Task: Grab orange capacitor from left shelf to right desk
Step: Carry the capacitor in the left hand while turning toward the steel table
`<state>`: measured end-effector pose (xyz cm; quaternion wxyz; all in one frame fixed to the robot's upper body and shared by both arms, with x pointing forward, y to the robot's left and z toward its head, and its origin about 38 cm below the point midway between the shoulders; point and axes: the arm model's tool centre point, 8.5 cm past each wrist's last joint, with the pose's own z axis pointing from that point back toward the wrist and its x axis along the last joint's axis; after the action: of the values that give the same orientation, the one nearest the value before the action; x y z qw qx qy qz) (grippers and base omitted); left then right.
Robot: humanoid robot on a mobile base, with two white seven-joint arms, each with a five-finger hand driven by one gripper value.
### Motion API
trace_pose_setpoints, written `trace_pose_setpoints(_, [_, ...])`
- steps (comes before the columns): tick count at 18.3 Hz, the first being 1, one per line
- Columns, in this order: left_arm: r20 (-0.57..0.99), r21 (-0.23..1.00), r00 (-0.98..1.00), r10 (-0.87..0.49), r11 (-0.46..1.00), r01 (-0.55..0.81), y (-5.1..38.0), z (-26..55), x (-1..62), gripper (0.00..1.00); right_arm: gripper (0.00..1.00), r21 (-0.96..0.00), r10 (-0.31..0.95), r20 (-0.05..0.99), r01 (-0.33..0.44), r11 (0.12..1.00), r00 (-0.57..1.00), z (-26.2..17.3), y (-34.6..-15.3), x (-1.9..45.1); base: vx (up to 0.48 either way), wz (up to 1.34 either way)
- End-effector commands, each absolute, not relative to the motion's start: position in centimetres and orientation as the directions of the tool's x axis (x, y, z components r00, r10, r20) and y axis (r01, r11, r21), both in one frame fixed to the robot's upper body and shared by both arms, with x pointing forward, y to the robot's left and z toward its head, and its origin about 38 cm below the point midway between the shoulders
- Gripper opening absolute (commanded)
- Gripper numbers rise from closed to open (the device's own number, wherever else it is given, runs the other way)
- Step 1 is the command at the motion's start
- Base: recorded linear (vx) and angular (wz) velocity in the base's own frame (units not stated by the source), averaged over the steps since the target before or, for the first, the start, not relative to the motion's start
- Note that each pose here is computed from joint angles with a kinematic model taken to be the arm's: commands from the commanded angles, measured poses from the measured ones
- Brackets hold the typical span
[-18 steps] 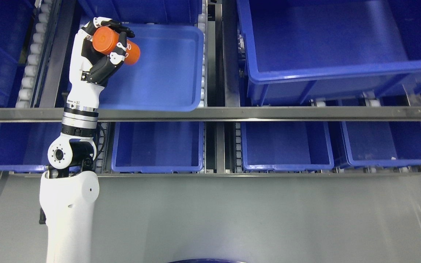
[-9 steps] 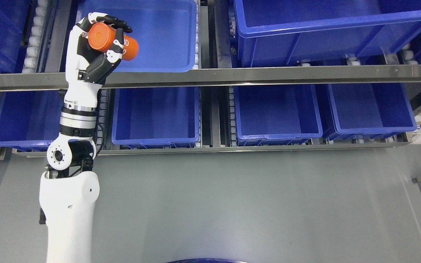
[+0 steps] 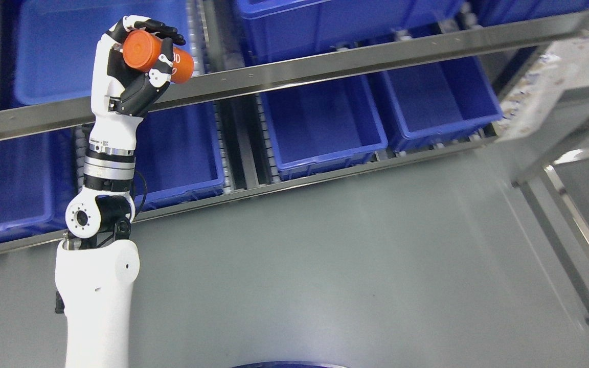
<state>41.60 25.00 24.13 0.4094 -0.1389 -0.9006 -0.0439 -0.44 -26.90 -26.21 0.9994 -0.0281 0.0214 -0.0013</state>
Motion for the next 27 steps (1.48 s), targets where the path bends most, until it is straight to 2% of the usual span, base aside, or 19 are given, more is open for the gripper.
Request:
trace_pose_setpoints(1, [0.744,-0.010,-0.636,0.204,0.956,0.294,25.0,24.8,41.7,0.03,1.00,-0.072,-0.012,-0.007,0.011,0.997,1.000,-26.2,-28.0,0.8,-0.085,-1.03])
trace_pose_setpoints(14, [0.755,0.005,-0.615,0.230,0.935,0.356,22.6,24.9,42.1,0.03,1.00,-0.072,-0.012,-0.007,0.011,0.997,1.000,-26.2,-28.0,0.8,0.044,-1.01])
trace_pose_setpoints(22, [0.775,0.014,-0.580,0.250,0.912,0.411,20.2,23.7,41.8,0.04,1.00,-0.072,-0.012,-0.007,0.011,0.997,1.000,-26.2,-28.0,0.8,0.274,-0.53])
trace_pose_setpoints(27, [0.775,0.014,-0.580,0.250,0.912,0.410,20.2,23.4,41.6,0.04,1.00,-0.072,-0.012,-0.007,0.011,0.997,1.000,-26.2,-28.0,0.8,0.382,-0.22])
